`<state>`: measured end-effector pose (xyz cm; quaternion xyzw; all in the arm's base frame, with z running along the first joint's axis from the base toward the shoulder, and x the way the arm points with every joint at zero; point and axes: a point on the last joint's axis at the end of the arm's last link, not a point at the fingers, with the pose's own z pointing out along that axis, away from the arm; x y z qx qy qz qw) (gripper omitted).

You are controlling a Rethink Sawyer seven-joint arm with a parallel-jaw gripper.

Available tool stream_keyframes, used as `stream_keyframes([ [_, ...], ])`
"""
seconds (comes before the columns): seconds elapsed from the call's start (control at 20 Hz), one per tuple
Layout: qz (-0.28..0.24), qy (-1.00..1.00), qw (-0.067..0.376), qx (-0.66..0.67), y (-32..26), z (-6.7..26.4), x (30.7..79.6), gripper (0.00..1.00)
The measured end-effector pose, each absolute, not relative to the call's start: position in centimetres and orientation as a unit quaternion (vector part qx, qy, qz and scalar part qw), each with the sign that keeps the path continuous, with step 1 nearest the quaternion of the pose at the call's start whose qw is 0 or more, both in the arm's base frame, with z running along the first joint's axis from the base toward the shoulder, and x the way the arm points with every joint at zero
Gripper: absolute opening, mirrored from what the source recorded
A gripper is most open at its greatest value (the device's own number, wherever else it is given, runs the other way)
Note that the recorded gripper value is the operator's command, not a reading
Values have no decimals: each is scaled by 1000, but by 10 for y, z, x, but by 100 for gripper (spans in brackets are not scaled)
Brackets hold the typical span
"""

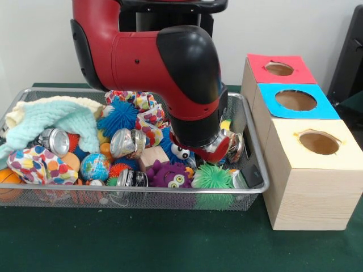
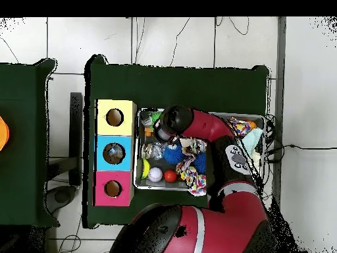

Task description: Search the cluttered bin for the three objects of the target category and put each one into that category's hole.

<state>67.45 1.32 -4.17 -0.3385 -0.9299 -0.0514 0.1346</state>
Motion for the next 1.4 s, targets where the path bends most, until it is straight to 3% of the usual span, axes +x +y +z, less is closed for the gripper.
stream_keyframes([
  [1.4, -25, -936, 127, -327, 20, -38, 664, 100],
])
